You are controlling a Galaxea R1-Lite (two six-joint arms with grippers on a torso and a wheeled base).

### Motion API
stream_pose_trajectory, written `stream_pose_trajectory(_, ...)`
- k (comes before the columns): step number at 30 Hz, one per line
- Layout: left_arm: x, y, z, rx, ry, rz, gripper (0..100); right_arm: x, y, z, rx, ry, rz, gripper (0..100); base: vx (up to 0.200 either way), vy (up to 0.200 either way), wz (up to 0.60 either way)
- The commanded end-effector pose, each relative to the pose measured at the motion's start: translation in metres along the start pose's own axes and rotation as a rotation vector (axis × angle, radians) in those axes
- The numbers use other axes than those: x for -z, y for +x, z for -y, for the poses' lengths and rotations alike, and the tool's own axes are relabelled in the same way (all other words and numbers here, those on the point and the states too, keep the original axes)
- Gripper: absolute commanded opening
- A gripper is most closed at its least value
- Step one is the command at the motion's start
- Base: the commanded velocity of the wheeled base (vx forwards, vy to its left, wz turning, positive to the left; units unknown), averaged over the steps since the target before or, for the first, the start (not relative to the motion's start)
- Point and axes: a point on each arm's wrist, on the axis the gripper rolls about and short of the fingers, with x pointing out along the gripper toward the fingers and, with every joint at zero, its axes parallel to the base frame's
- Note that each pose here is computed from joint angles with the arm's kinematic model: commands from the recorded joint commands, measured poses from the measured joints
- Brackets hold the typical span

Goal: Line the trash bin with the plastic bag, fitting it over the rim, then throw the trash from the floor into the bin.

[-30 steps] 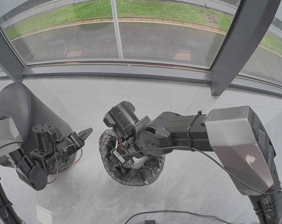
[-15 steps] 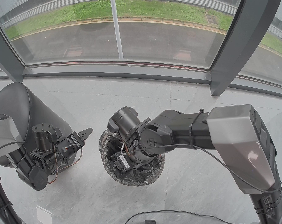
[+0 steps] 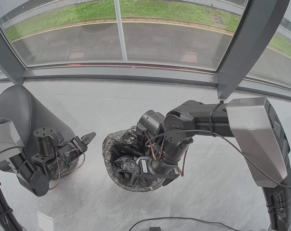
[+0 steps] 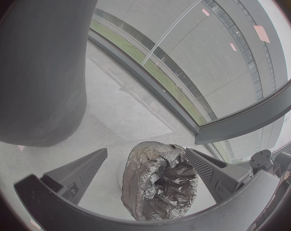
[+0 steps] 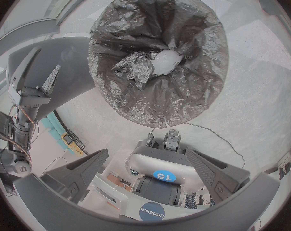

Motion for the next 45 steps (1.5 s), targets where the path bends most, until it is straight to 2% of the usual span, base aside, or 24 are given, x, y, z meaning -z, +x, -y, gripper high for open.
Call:
stream_pose_trajectory(1, 0.0, 0.0, 0.0, -0.001, -0.001, -0.001, 100, 0.013, -0.035, -0.003, -0.018, 0.024, -0.016, 100, 0.0, 0.0, 0.0)
stream_pose_trajectory(5, 0.001, 0.001, -0.001, -0.002, 0.0, -0.004, 100, 0.032, -0.073, -0.005, -0.013, 0.033, -0.018, 100, 0.0, 0.0, 0.0)
stream_pose_trajectory(9, 0.001, 0.0, -0.001, -0.002, 0.0, -0.004, 100, 0.07, -0.112, 0.002, 0.07, 0.035, -0.156, 100, 0.0, 0.0, 0.0)
stream_pose_trajectory(13, 0.002, 0.001, -0.001, -0.004, -0.002, -0.006, 100, 0.087, -0.105, 0.011, 0.221, 0.012, -0.369, 100, 0.0, 0.0, 0.0)
stream_pose_trajectory(17, 0.002, 0.0, -0.001, -0.004, -0.002, -0.006, 100, 0.077, -0.078, 0.014, 0.259, 0.016, -0.427, 100, 0.0, 0.0, 0.0)
stream_pose_trajectory(21, 0.002, 0.0, -0.001, -0.005, -0.001, -0.008, 100, 0.084, -0.052, 0.001, 0.277, -0.15, -0.497, 100, 0.0, 0.0, 0.0)
stream_pose_trajectory(23, 0.002, 0.0, -0.001, -0.005, -0.003, -0.006, 100, 0.092, -0.05, -0.007, 0.273, -0.199, -0.502, 100, 0.0, 0.0, 0.0)
stream_pose_trajectory(29, 0.002, 0.0, -0.001, -0.005, -0.001, -0.006, 100, 0.118, -0.069, -0.027, 0.25, -0.269, -0.472, 100, 0.0, 0.0, 0.0)
stream_pose_trajectory(31, 0.002, 0.0, -0.001, -0.005, -0.002, -0.008, 100, 0.135, -0.106, -0.031, 0.181, -0.316, -0.407, 100, 0.0, 0.0, 0.0)
stream_pose_trajectory(33, 0.002, -0.001, -0.001, -0.003, -0.002, -0.009, 100, 0.156, -0.14, -0.034, 0.127, -0.427, -0.337, 100, 0.0, 0.0, 0.0)
stream_pose_trajectory(35, 0.003, -0.001, -0.001, -0.004, -0.002, -0.01, 100, 0.183, -0.189, -0.029, 0.082, -0.655, -0.157, 100, 0.0, 0.0, 0.0)
stream_pose_trajectory(36, 0.003, -0.001, -0.001, -0.004, -0.002, -0.01, 100, 0.19, -0.205, -0.028, 0.052, -0.723, -0.067, 100, 0.0, 0.0, 0.0)
stream_pose_trajectory(38, 0.003, 0.0, -0.001, -0.004, -0.002, -0.01, 100, 0.2, -0.193, -0.012, 0.057, -0.748, -0.035, 100, 0.0, 0.0, 0.0)
stream_pose_trajectory(40, 0.003, 0.0, -0.002, -0.006, -0.002, -0.012, 100, 0.199, -0.179, 0.001, 0.023, -0.75, 0.108, 100, 0.0, 0.0, 0.0)
stream_pose_trajectory(41, 0.003, 0.0, -0.002, -0.006, -0.002, -0.012, 100, 0.199, -0.178, 0.002, 0.019, -0.748, 0.124, 100, 0.0, 0.0, 0.0)
stream_pose_trajectory(42, 0.004, -0.001, -0.001, -0.004, -0.001, -0.014, 100, 0.186, -0.156, 0.013, -0.013, -0.715, 0.335, 100, 0.0, 0.0, 0.0)
stream_pose_trajectory(43, 0.004, -0.001, -0.001, -0.004, -0.001, -0.014, 100, 0.182, -0.147, 0.016, -0.036, -0.71, 0.413, 100, 0.0, 0.0, 0.0)
stream_pose_trajectory(44, 0.004, -0.001, -0.001, -0.004, -0.001, -0.014, 100, 0.173, -0.123, 0.022, -0.121, -0.702, 0.621, 100, 0.0, 0.0, 0.0)
stream_pose_trajectory(45, 0.004, -0.001, -0.001, -0.004, -0.001, -0.014, 100, 0.168, -0.108, 0.023, -0.173, -0.709, 0.746, 100, 0.0, 0.0, 0.0)
